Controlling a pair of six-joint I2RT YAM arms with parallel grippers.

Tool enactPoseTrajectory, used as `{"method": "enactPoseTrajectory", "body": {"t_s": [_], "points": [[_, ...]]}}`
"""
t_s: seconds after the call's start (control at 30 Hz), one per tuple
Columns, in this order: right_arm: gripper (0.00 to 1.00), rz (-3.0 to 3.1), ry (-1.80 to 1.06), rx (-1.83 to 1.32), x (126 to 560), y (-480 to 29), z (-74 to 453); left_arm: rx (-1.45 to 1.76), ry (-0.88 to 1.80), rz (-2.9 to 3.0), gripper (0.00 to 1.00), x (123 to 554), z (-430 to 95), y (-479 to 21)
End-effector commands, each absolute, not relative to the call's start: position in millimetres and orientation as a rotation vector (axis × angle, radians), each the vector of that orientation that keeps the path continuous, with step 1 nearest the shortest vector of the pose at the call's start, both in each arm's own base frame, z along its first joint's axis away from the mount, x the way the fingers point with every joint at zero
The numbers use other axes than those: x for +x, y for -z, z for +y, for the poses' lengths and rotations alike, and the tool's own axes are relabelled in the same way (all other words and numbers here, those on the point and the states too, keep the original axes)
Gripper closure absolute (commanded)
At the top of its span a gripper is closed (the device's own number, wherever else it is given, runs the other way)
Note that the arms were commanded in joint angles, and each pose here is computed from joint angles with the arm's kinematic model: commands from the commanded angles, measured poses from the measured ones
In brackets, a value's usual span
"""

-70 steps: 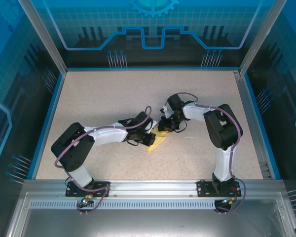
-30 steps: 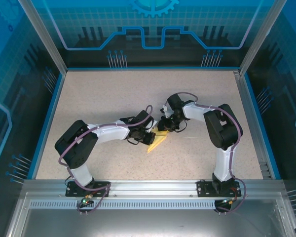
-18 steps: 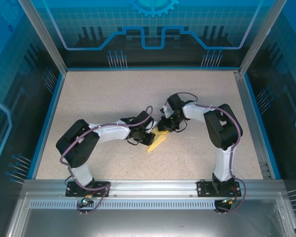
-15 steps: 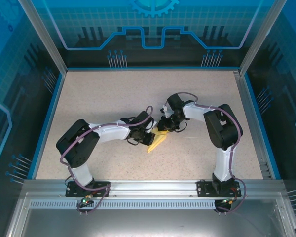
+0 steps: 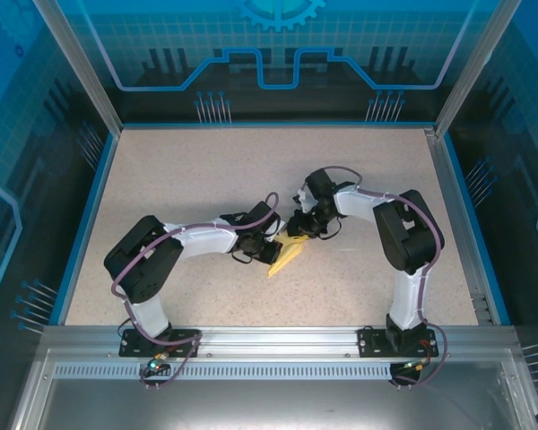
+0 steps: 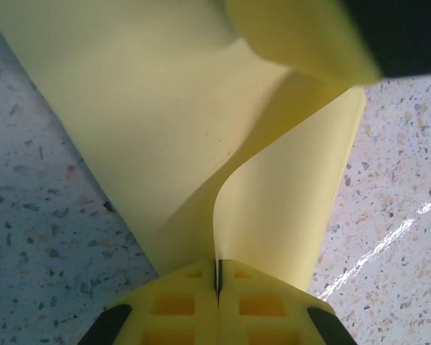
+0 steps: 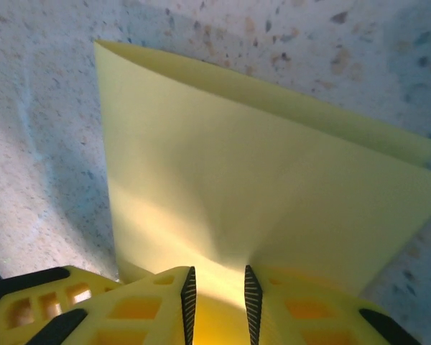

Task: Fold a paper plane with a square sheet of paper (pick it up from the middle)
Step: Third fold the triangle at the center of the table.

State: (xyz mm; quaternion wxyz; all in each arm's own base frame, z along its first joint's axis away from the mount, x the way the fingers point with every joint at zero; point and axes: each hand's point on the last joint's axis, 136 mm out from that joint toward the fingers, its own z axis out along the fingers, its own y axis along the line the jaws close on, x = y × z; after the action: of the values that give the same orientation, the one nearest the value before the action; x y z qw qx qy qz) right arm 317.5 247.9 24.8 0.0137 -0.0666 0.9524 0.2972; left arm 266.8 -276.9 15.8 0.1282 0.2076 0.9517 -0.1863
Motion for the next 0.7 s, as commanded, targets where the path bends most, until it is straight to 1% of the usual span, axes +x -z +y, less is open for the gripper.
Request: {"method": "enactPoseTrajectory", "body": {"t_s": [0.0, 0.07, 0.17, 0.3, 0.37, 0.47, 0.53, 0.67], "points": [[0.71, 2.839, -0.959, -0.094, 331.3, -60.9, 232.0, 0.568, 0.511, 2.805, 0.97, 266.2, -269.7, -8.9], [0.71, 2.783, -1.012, -0.067, 328.2, -75.2, 227.9, 0.569, 0.515, 2.803, 0.96, 266.1, -269.8, -8.5], [0.77, 2.736, -1.127, -0.084, 312.0, -86.8, 235.5, 0.569, 0.511, 2.803, 0.96, 266.4, -269.7, -7.9], [0.82, 2.717, -1.233, -0.087, 288.2, -86.5, 247.7, 0.568, 0.513, 2.804, 0.96, 266.1, -270.0, -8.1], [0.85, 2.755, -1.251, -0.076, 273.8, -74.2, 252.9, 0.567, 0.511, 2.803, 0.96, 266.1, -269.5, -8.1], [0.86, 2.794, -1.271, -0.099, 259.9, -61.5, 266.0, 0.567, 0.513, 2.804, 0.96, 265.8, -269.5, -8.1], [0.88, 2.808, -1.274, -0.112, 255.8, -55.8, 272.6, 0.565, 0.514, 2.806, 0.96, 265.9, -269.3, -7.7], [0.87, 2.819, -1.270, -0.099, 256.5, -48.9, 274.1, 0.569, 0.515, 2.806, 0.96, 264.6, -269.2, -8.2]]}}
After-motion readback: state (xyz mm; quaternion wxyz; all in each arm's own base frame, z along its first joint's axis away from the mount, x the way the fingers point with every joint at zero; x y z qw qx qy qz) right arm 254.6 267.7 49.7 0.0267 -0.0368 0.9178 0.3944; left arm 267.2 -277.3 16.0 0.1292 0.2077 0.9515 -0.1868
